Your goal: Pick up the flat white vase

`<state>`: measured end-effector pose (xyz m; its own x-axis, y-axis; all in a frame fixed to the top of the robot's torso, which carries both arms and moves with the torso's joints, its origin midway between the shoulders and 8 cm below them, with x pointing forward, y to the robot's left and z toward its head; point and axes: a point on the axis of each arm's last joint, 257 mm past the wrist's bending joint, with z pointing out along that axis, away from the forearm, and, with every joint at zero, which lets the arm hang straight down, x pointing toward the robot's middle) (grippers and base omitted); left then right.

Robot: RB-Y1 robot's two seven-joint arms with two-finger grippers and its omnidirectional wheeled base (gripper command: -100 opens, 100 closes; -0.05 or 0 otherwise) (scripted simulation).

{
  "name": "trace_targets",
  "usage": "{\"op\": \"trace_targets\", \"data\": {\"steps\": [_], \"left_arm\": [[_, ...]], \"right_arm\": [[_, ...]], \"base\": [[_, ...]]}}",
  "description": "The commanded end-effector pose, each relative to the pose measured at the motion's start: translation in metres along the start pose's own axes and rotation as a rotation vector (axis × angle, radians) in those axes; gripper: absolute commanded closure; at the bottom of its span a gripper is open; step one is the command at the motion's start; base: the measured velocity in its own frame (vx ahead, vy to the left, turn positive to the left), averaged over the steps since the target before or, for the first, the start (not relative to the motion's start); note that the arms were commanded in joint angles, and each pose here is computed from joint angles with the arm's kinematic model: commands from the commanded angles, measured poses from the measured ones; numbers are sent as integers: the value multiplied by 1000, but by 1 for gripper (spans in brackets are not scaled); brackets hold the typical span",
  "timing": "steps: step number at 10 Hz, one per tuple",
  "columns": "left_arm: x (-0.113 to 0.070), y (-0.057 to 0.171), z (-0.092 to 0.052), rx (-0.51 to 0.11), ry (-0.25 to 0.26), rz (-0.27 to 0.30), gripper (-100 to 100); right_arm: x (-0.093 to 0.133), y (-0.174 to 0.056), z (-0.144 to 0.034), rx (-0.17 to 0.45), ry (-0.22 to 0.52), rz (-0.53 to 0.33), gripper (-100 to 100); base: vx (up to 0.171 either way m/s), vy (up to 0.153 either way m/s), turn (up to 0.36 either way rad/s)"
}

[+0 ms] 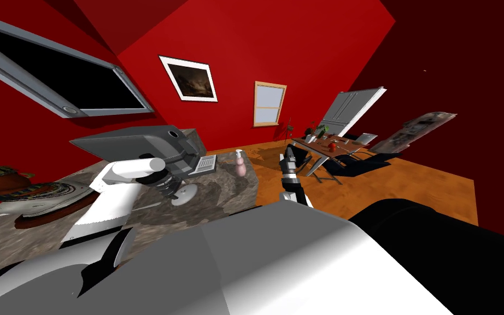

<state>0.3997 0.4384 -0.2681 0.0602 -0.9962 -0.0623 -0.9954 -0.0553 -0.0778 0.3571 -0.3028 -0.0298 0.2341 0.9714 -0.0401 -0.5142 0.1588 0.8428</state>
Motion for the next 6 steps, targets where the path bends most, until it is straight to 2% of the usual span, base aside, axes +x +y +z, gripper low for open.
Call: {"op": "trace_targets", "data": {"steps": [1, 6], "left_arm": [[-7, -6, 2, 6, 0, 14, -100], [-28, -6, 17, -15, 7, -20, -100]], "right_arm": [[0, 0, 0, 0, 0, 0, 0], [0, 0, 0, 0, 0, 0, 0]], "base": [[-62, -24, -179], [-42, -27, -77]]}}
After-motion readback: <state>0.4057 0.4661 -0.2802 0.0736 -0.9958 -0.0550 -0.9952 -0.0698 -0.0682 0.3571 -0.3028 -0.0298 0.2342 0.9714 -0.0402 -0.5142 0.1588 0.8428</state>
